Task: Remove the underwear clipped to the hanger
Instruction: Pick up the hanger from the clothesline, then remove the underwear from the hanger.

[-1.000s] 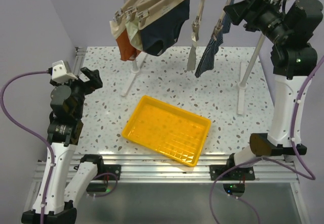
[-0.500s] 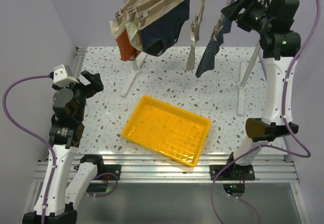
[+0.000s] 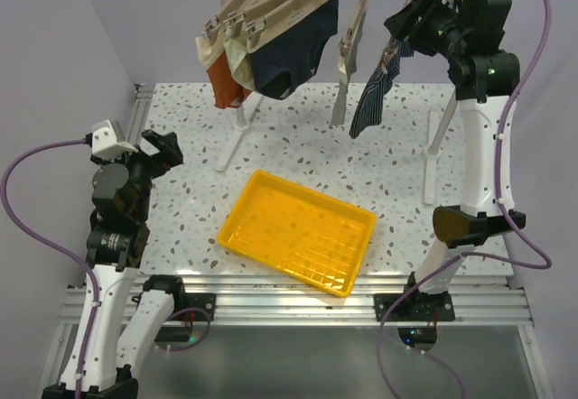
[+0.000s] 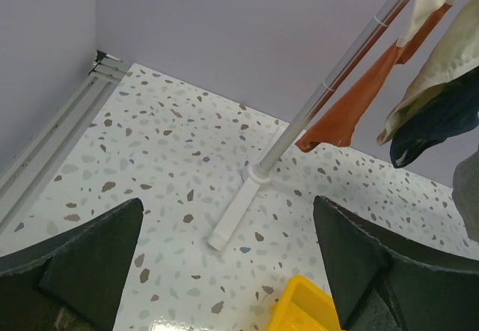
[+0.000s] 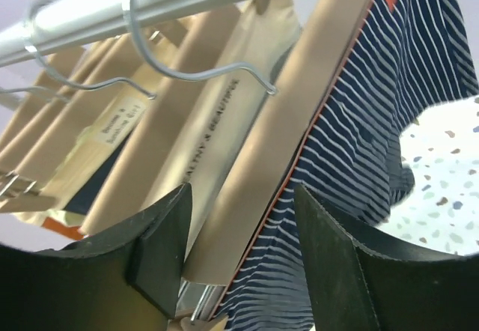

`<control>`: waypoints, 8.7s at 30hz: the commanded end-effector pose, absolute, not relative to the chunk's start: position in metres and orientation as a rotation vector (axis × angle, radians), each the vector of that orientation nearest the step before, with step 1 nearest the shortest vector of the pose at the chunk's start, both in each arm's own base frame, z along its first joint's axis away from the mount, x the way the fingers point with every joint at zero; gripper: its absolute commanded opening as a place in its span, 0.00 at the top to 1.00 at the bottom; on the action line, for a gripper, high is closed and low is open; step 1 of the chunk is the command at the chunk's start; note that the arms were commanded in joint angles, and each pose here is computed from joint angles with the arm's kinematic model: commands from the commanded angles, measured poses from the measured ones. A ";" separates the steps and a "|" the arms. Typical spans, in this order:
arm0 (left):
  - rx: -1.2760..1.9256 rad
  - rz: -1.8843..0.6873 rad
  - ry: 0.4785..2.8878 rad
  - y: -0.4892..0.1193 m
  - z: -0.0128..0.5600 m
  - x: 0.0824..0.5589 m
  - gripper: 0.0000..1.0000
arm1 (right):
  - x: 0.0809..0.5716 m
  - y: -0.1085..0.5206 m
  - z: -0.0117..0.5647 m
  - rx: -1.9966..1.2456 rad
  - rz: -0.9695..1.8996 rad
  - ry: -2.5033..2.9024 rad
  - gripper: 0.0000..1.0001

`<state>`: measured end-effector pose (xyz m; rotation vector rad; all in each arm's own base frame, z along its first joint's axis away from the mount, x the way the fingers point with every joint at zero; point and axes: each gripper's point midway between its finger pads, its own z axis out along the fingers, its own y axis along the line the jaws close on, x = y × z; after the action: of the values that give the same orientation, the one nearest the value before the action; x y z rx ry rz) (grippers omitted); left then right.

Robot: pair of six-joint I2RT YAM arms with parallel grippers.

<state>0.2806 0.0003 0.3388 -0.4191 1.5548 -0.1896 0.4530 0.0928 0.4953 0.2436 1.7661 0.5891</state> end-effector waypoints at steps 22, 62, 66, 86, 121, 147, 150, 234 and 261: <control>-0.440 -0.229 1.542 -0.003 0.336 0.283 0.00 | 0.451 0.052 0.495 0.209 0.339 1.764 0.69; -0.128 -0.479 1.438 -0.061 0.373 0.289 0.00 | 0.415 0.050 0.535 -0.095 0.221 1.580 1.00; -0.040 -0.539 1.401 -0.076 0.380 0.288 0.00 | 0.404 0.049 0.518 -0.125 0.203 1.614 1.00; 0.494 -0.722 1.242 -0.165 0.369 0.296 0.00 | 0.322 0.015 0.365 -0.487 0.027 1.892 1.00; 1.286 -0.788 1.076 -0.325 0.291 0.267 0.08 | 0.259 0.098 0.288 -1.641 0.199 1.363 1.00; 1.348 -0.673 1.213 -0.346 0.255 0.295 0.42 | 0.259 0.102 0.294 -1.628 0.187 1.336 1.00; 1.340 -0.645 1.225 -0.344 0.254 0.299 0.54 | 0.259 0.102 0.294 -1.626 0.191 1.336 1.00; 1.356 -0.444 1.385 -0.350 0.245 0.288 1.00 | 0.268 0.079 0.339 -1.444 0.469 1.586 0.27; 1.329 -0.601 1.472 -0.363 0.251 0.280 1.00 | 0.255 0.065 0.263 -1.897 0.229 1.558 0.30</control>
<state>0.2789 -0.3566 0.2209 1.3747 1.5289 -0.5565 0.2853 0.0655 0.2810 -1.8527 1.4578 0.0894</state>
